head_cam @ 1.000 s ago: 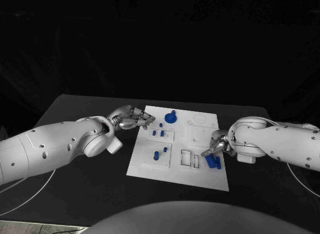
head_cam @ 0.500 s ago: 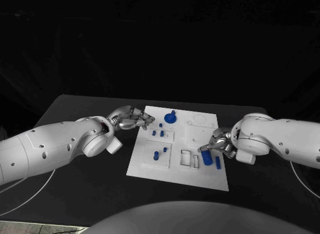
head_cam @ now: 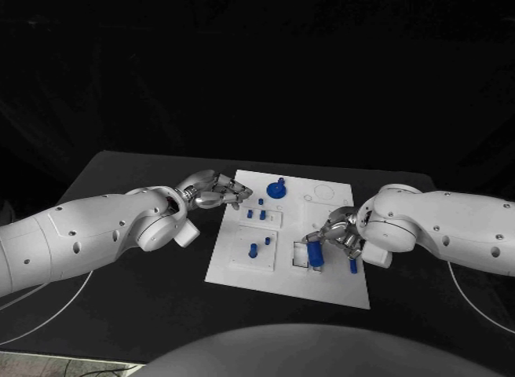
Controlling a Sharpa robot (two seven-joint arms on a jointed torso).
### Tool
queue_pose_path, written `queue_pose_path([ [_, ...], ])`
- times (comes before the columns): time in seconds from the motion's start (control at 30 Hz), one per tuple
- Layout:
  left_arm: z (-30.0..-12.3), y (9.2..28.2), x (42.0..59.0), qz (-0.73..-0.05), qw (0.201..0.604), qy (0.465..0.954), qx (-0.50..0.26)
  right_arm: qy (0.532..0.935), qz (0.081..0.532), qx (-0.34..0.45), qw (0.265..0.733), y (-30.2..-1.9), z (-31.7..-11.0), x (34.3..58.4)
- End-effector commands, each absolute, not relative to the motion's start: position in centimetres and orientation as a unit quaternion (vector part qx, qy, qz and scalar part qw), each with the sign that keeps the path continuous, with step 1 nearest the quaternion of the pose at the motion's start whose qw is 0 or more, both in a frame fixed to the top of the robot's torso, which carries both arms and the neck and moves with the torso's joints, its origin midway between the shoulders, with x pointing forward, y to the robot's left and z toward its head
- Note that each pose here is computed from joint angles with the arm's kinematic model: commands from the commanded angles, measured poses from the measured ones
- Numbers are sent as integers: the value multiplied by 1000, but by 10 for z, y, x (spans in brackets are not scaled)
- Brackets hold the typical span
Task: Assemble the parts on the task board
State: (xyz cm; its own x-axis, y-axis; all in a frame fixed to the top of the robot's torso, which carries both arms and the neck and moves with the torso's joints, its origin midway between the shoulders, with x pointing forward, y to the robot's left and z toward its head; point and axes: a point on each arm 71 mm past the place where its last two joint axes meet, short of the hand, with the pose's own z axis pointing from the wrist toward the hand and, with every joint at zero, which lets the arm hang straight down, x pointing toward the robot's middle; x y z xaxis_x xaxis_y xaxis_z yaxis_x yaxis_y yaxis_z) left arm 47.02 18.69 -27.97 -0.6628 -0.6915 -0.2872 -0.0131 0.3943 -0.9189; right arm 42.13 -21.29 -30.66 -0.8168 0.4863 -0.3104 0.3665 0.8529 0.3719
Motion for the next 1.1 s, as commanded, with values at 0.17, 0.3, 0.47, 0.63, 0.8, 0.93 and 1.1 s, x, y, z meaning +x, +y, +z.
queue_pose_path([
  [0.17,-279,186,469,-503,331,765,-227,938,138,231,217,-208,-319,423],
  [0.3,-280,186,469,-503,330,766,-227,937,139,231,220,-205,-323,424],
  [0.47,-280,185,469,-503,327,767,-226,936,142,232,222,-201,-325,424],
  [0.63,-280,184,469,-503,325,769,-226,936,144,232,223,-200,-325,423],
  [0.8,-280,185,469,-501,324,770,-226,936,146,231,220,-199,-325,423],
  [0.93,-281,186,468,-500,323,771,-227,937,147,230,218,-198,-325,422],
  [1.1,-281,185,468,-499,321,772,-226,939,149,226,213,-198,-325,420],
])
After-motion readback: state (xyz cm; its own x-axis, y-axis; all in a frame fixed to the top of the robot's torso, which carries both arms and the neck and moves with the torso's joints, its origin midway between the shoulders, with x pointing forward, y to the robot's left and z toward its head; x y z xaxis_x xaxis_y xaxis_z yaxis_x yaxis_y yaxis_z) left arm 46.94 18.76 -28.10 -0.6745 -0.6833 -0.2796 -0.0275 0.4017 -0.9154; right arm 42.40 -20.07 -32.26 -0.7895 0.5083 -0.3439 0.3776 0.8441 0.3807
